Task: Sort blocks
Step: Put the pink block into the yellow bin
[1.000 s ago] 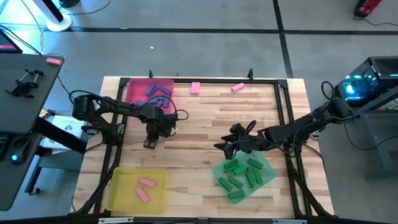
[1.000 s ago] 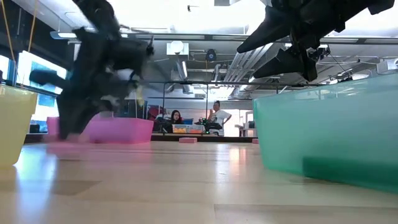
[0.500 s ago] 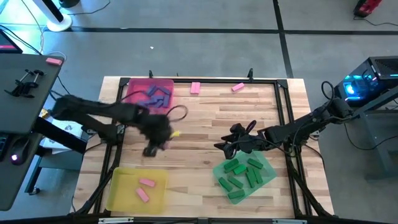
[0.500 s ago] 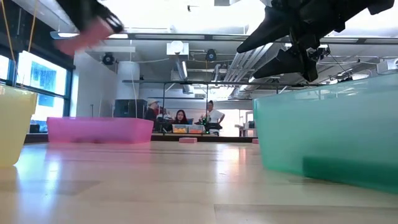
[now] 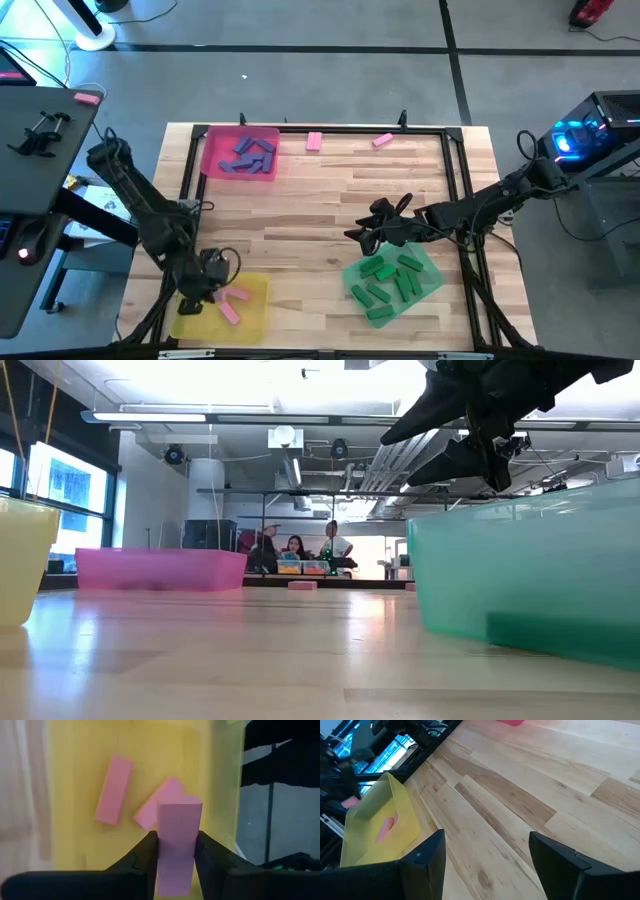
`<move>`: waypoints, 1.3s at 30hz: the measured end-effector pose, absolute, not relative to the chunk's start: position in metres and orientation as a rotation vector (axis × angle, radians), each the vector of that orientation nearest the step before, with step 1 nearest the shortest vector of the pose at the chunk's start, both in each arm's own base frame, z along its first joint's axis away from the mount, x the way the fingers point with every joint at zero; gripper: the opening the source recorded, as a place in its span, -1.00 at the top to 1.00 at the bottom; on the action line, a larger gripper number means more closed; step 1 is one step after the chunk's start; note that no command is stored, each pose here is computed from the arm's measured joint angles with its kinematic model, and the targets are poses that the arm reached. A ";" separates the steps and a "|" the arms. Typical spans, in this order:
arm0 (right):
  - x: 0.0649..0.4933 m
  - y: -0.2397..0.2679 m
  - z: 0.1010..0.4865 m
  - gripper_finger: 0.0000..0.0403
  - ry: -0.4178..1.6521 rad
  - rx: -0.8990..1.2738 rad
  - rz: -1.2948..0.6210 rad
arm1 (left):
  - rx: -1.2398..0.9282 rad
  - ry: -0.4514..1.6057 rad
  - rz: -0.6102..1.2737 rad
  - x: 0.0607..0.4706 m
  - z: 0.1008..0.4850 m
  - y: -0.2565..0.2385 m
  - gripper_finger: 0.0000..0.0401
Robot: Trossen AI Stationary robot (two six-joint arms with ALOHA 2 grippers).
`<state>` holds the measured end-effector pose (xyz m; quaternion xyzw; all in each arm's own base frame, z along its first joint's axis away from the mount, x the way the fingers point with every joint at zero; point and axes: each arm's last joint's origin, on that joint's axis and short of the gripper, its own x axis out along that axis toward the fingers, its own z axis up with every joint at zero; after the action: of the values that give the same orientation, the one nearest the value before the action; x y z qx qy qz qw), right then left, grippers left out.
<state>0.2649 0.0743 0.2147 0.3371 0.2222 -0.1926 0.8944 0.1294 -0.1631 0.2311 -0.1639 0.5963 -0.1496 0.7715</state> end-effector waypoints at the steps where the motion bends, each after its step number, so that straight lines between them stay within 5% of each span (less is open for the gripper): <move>1: 0.265 0.074 0.215 -0.10 0.460 0.702 -0.400 | -0.375 1.306 -0.317 0.128 0.225 -0.165 0.51; 9: 0.267 0.075 0.217 -0.10 0.422 0.777 -0.400 | -0.459 1.478 -0.284 0.135 0.208 -0.160 -0.10; 14: 0.272 0.076 0.226 -0.10 0.324 0.863 -0.358 | -0.503 1.476 -0.398 0.150 0.221 -0.144 -0.30; 21: 0.285 0.057 0.251 -0.10 0.058 0.996 -0.302 | -0.355 1.066 -0.343 0.174 0.260 -0.099 -0.32; 28: 0.295 -0.029 0.263 -0.08 0.094 0.986 -0.653 | -0.182 0.608 0.071 0.198 0.290 -0.034 -0.33; 34: 0.269 -0.122 0.261 0.40 0.338 0.808 -1.008 | -0.250 0.474 0.350 0.213 0.295 0.030 -0.33; 37: 0.253 -0.159 0.247 0.86 0.419 0.763 -1.050 | -0.353 0.461 0.500 0.212 0.291 0.059 -0.33; 39: 0.243 -0.177 0.236 0.92 0.460 0.772 -1.066 | -0.451 0.437 0.588 0.211 0.288 0.075 -0.33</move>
<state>0.2432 -0.1775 0.2363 0.3554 0.2119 -0.4908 0.7668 0.2109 0.0748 0.2878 -0.2185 0.2116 0.2852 0.9089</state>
